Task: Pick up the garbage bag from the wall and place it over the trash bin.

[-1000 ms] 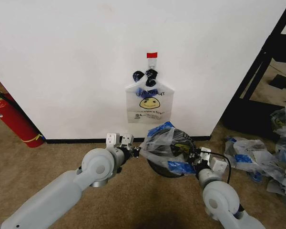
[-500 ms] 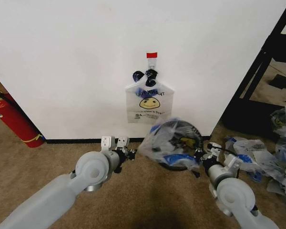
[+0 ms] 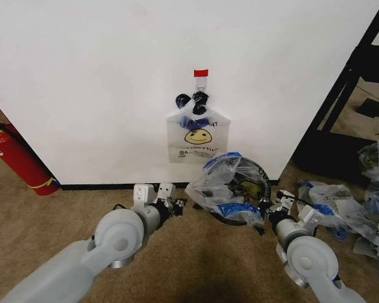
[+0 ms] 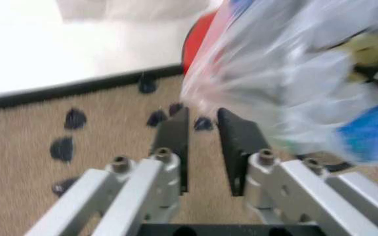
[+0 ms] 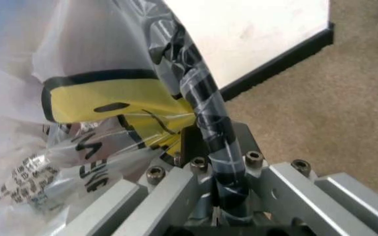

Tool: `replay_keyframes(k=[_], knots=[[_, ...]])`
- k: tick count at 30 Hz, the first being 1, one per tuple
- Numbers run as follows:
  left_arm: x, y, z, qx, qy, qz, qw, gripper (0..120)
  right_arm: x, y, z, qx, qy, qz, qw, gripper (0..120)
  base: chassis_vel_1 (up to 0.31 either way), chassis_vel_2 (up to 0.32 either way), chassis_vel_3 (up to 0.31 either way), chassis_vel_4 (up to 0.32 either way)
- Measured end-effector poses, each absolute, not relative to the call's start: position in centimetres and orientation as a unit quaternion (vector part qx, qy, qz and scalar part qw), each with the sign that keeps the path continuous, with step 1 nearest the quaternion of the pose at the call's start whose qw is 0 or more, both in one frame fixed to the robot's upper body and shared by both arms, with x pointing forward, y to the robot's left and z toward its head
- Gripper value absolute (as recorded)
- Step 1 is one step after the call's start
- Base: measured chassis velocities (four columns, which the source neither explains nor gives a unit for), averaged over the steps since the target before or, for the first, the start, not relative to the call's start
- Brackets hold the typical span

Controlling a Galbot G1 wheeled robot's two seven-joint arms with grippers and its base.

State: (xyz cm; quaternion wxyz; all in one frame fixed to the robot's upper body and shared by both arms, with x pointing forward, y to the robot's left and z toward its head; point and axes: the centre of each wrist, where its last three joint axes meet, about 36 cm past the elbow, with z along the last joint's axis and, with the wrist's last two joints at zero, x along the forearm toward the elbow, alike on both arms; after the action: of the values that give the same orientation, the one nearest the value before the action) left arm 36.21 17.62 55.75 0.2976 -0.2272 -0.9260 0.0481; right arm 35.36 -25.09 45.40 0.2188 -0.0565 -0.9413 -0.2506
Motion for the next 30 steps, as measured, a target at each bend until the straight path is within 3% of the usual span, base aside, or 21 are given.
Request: replay_keyframes(k=[8,13,22,30], knots=[[32.1,16.5,57.1,-0.320,-0.932,-0.025,0.170,53,36.6,-24.7,46.0,-0.086,-0.936,-0.246,0.237,0,0.000,0.000,0.000,0.000],[32.0,15.5,57.1,-0.369,-0.917,-0.035,0.147,68,36.6,-24.7,45.9,-0.091,-0.935,-0.241,0.243,0,0.000,0.000,0.000,0.000],[33.9,11.8,54.1,-0.426,-0.883,-0.071,0.184,100,36.7,-24.2,45.7,-0.089,-0.936,-0.237,0.244,0,0.000,0.000,0.000,0.000],[36.2,10.0,52.0,-0.417,-0.882,-0.096,0.198,112,36.5,-24.2,45.7,-0.088,-0.937,-0.235,0.243,0,0.000,0.000,0.000,0.000]])
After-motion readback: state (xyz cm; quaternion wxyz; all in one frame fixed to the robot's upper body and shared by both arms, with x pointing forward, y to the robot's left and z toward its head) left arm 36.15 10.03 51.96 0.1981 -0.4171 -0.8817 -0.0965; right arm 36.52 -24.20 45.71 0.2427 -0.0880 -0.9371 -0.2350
